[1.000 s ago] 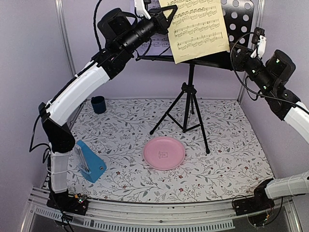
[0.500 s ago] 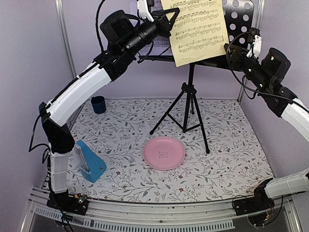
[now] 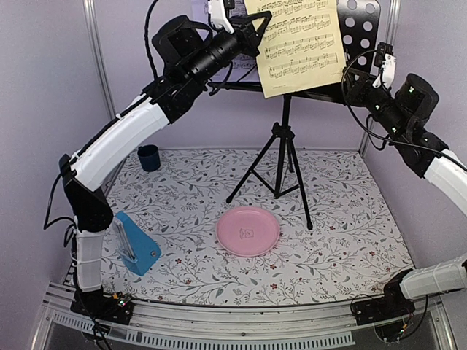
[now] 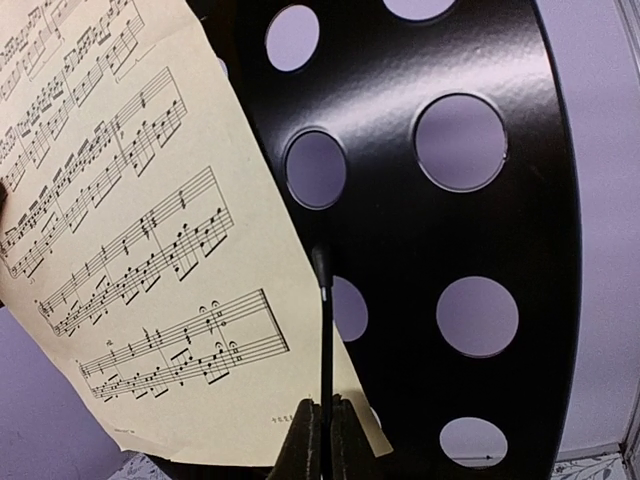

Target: Set up the instrument practice props

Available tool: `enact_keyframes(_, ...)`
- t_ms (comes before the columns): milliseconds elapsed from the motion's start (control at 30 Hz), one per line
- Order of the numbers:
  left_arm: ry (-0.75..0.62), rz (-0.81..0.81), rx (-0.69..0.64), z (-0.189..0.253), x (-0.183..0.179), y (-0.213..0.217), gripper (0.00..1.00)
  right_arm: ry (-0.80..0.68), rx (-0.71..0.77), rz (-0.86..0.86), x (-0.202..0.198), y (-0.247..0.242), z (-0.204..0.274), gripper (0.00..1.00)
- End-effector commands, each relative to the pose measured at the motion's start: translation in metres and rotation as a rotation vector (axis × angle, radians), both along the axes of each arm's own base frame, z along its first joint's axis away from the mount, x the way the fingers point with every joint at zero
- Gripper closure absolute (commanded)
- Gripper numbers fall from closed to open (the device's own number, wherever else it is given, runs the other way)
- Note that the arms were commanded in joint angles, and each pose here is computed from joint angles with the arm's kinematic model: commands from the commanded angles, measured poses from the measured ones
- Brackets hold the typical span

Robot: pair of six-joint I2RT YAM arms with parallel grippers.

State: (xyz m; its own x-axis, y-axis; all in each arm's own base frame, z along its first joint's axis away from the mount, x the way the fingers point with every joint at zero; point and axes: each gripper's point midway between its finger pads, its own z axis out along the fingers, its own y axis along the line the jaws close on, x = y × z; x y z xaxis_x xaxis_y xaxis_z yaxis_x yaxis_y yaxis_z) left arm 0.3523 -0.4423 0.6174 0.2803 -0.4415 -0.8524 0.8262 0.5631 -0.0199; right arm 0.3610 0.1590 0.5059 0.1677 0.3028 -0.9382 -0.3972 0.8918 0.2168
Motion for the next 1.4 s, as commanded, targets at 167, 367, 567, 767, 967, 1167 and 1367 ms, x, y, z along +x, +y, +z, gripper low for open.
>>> enact_keyframes(167, -0.095, -0.039, -0.006, 0.006, -0.011, -0.011, 1.00, -0.126, -0.068, 0.104, -0.019, 0.017, 0.014, 1.00)
enact_keyframes(367, -0.125, -0.078, -0.019, 0.005, -0.015, -0.018, 1.00, -0.159, -0.101, 0.130, -0.024, 0.022, 0.015, 1.00)
enact_keyframes(567, -0.153, -0.143, -0.022, 0.001, -0.021, -0.027, 1.00, -0.171, -0.128, 0.158, -0.024, 0.029, 0.014, 1.00)
enact_keyframes(767, -0.188, -0.169, -0.019, -0.003, -0.024, -0.034, 1.00, -0.176, -0.149, 0.188, -0.024, 0.035, 0.013, 1.00)
enact_keyframes(967, -0.184, -0.170, -0.024, -0.001, -0.026, -0.032, 0.79, -0.174, -0.149, 0.178, -0.024, 0.034, 0.013, 1.00)
enact_keyframes(1167, -0.119, -0.126, -0.017, -0.005, -0.019, -0.023, 0.49, -0.165, -0.137, 0.151, -0.022, 0.029, 0.013, 1.00)
enact_keyframes(1367, -0.073, -0.104, -0.002, -0.014, -0.013, -0.022, 0.42, -0.162, -0.128, 0.131, -0.021, 0.025, 0.014, 0.88)
